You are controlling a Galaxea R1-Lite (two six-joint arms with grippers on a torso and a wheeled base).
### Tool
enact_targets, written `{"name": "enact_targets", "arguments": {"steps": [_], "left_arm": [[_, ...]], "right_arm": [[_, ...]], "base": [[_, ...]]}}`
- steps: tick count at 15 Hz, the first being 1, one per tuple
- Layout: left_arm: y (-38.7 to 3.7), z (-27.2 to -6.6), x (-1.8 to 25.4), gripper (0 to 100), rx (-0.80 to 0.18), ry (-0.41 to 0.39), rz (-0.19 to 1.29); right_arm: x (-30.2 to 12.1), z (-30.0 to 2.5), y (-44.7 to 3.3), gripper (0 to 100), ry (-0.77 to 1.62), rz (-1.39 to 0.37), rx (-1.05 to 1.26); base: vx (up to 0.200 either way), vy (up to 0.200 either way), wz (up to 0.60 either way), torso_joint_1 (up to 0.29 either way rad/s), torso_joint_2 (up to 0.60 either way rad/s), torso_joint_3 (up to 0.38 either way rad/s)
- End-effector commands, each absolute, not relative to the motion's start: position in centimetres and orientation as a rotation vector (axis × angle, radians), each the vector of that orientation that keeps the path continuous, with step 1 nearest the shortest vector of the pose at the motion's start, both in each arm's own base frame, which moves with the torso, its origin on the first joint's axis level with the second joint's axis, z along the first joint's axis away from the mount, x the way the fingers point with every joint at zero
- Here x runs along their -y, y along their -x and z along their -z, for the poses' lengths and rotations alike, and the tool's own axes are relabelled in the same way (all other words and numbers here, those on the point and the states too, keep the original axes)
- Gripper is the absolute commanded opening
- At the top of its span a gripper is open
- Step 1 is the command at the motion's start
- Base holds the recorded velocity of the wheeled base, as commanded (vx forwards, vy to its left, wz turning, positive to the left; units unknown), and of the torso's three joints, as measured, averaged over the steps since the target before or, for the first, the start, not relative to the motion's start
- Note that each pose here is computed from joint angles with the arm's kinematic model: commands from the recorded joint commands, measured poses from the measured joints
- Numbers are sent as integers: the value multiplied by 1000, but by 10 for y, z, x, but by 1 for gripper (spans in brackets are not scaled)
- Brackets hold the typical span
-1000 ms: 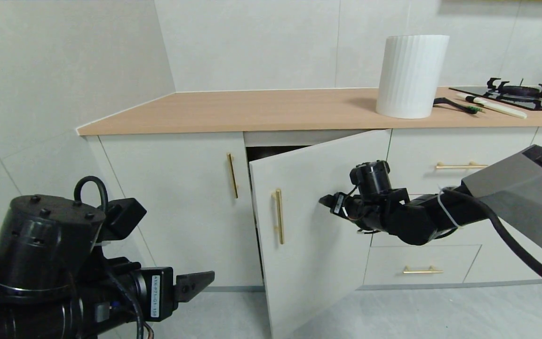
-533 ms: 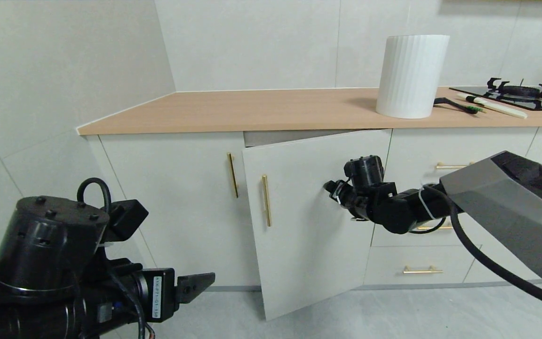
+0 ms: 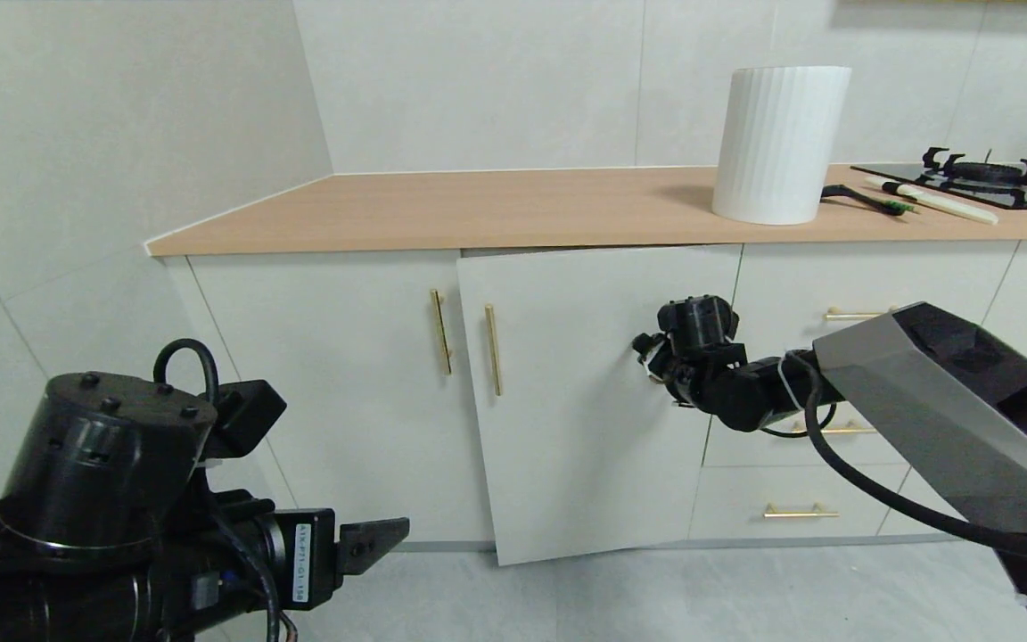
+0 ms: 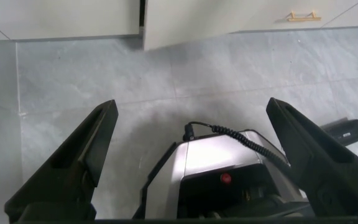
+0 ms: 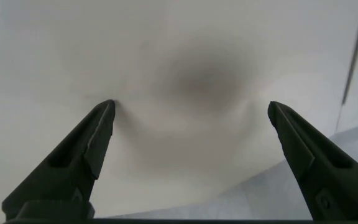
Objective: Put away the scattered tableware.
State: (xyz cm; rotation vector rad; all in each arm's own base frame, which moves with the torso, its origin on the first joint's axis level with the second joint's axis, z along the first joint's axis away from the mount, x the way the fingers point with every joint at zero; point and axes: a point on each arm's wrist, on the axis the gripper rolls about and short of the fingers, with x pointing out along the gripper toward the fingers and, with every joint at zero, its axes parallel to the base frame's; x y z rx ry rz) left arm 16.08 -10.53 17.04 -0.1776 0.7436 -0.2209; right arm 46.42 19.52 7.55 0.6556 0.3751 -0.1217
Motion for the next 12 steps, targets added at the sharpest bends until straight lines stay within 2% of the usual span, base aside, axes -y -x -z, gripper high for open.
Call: {"name": "enact_targets", "arguments": {"steps": [1,12], "left_arm": [[-161,-170,106,100,-746,176,220],[-161,-170,106,100,-747,178,221]], "right_arm": [[-190,-62,-474,100,-652,150,-376],[-183,-58,-481,100,-654,179,-355]], "base": [[0,0,0,0,0,0],[0,0,0,0,0,0]]}}
